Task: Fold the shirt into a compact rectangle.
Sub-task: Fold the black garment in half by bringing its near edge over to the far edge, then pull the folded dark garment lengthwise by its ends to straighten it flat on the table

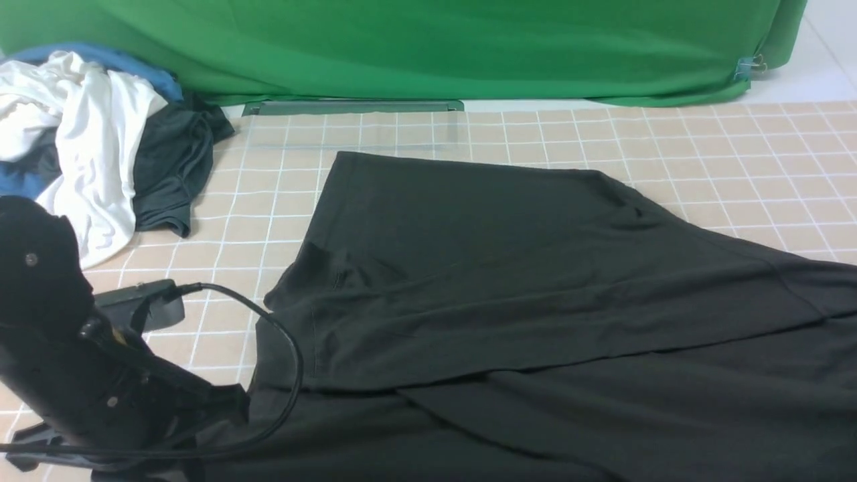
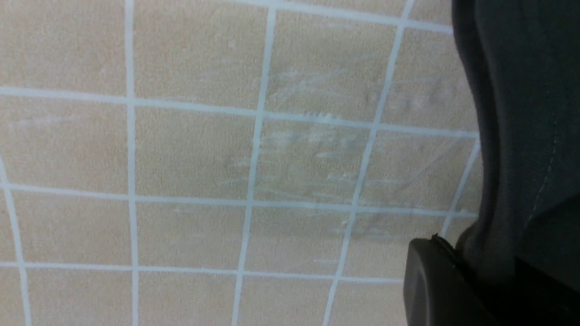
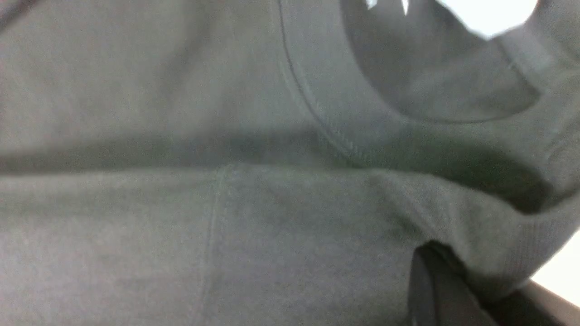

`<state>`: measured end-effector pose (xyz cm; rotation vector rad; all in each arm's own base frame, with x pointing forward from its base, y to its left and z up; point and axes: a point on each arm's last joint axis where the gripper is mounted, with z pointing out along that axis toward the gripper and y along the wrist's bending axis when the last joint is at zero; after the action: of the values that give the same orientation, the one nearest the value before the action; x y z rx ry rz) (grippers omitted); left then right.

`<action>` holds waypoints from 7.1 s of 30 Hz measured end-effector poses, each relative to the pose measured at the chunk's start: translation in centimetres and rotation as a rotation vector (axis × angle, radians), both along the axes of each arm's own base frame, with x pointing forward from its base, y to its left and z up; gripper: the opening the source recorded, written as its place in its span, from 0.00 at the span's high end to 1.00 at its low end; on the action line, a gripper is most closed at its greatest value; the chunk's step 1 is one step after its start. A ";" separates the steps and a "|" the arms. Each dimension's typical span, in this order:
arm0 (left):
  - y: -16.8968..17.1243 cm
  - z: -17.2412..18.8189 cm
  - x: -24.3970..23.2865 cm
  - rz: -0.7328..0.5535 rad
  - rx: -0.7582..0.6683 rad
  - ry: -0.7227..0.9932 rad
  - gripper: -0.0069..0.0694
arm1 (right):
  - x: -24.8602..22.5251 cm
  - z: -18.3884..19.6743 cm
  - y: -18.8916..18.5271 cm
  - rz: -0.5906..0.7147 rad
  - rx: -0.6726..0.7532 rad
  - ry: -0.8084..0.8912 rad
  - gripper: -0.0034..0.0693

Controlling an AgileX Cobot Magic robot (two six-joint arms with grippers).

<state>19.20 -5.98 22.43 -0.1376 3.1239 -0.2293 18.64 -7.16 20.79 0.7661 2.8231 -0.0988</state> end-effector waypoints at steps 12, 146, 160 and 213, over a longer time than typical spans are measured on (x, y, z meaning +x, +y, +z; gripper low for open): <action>-1.4 4.8 6.7 0.083 -0.077 -0.339 0.88 | 4.2 3.4 -1.4 -0.069 -0.042 -0.217 0.87; -3.1 2.6 28.7 0.164 -0.150 -0.455 0.49 | 26.0 -1.5 21.8 0.759 0.079 -0.211 0.91; -3.1 2.8 28.9 0.151 -0.144 -0.490 0.89 | 30.6 -5.3 23.9 0.720 0.027 -0.691 0.91; -1.6 -4.7 16.5 -0.046 -0.057 0.141 0.89 | 18.0 9.7 13.0 0.735 0.065 -0.057 0.92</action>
<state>35.72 -7.62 17.76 -0.0864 3.2640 -0.3238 36.66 5.86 30.51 -0.2827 2.8631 0.1300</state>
